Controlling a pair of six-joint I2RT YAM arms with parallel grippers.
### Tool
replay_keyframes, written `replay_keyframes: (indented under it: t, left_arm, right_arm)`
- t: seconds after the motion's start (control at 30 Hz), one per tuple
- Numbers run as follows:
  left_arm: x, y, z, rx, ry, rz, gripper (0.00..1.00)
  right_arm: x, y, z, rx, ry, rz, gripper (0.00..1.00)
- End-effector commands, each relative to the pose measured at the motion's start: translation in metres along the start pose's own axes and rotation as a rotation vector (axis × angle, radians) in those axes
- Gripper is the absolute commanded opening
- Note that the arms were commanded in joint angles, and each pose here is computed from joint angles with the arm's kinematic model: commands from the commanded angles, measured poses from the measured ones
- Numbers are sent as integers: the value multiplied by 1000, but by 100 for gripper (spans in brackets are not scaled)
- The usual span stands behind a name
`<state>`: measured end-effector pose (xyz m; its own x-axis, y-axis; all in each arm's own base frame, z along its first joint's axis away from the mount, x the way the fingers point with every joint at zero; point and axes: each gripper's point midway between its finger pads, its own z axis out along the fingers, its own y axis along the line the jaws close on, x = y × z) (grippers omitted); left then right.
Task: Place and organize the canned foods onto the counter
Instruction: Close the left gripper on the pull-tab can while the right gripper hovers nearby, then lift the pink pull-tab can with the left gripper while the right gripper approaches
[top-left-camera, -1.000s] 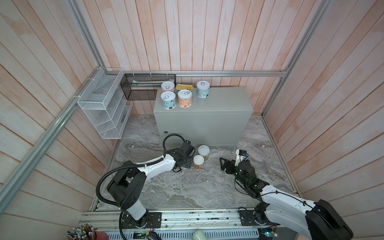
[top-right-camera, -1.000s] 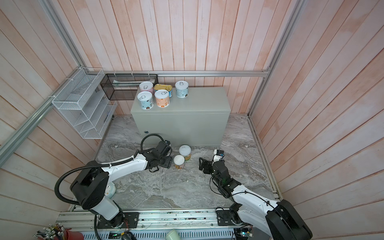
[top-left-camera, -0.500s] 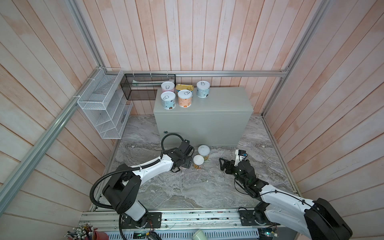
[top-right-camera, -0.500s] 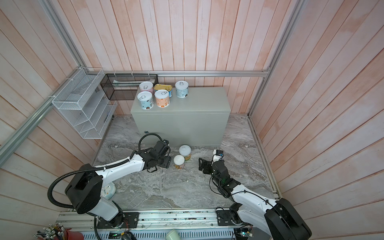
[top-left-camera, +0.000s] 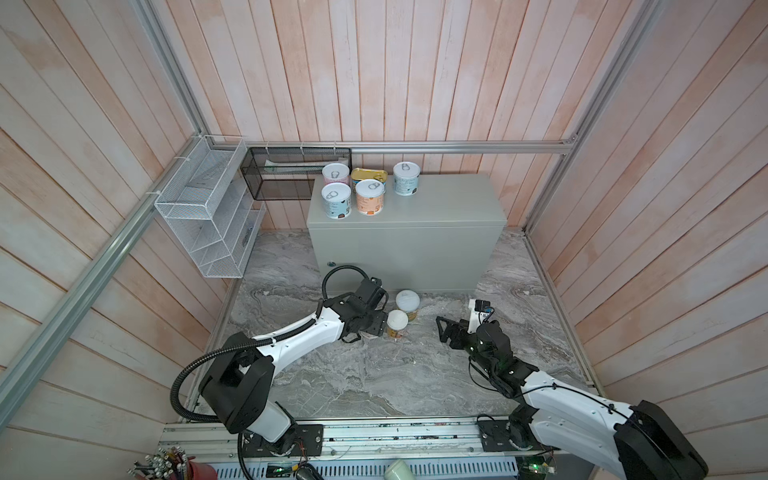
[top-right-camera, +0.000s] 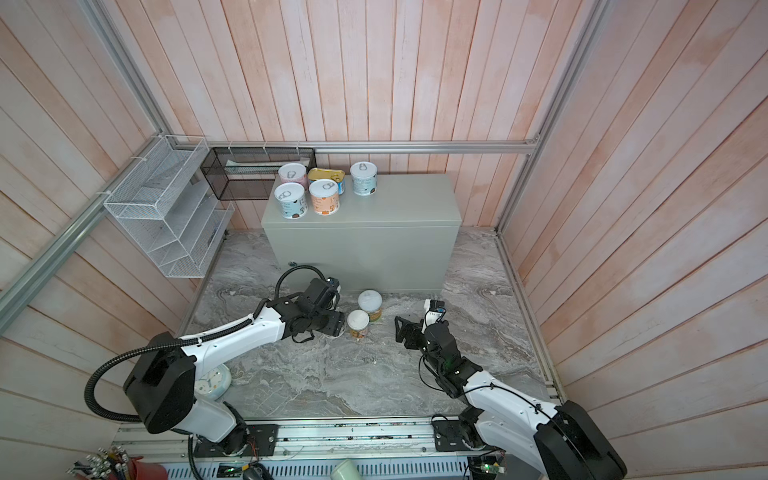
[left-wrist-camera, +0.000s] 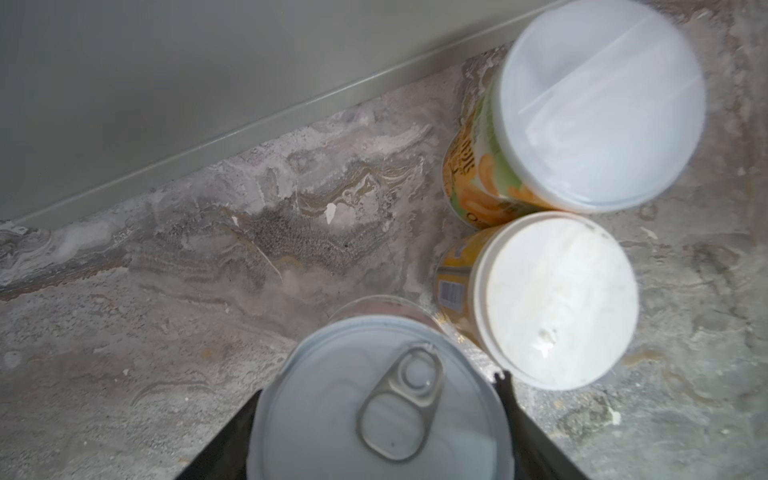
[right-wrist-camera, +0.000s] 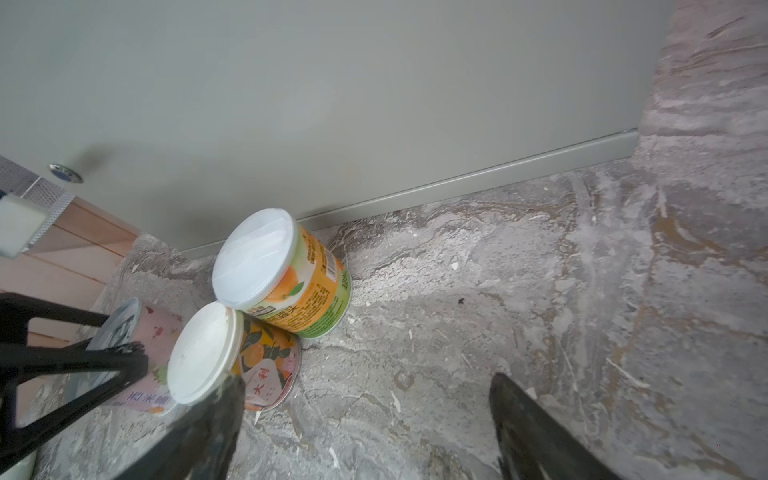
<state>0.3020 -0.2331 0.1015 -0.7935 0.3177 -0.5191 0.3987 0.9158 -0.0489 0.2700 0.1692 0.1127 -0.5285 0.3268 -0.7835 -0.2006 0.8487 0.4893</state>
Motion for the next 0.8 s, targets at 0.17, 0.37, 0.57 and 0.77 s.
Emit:
replay_keyframes:
  t: [0.17,0.37,0.57,0.77]
  left_arm:
    - [-30,-18,-21,81,-74,-4,59]
    - [-39,-23,-34,111,-87,-1,58]
    - [-46,-30,-46,141,-79,10,58]
    - [-46,-29,-52,142,-81,13,58]
  right_arm:
    - [6,27,-1,-56,24,-110,92]
    - [8,56,-4,-139,16,-215,92]
    - [12,76,-4,-183,15,-288,92]
    - [18,96,-5,-231,16,-353,92]
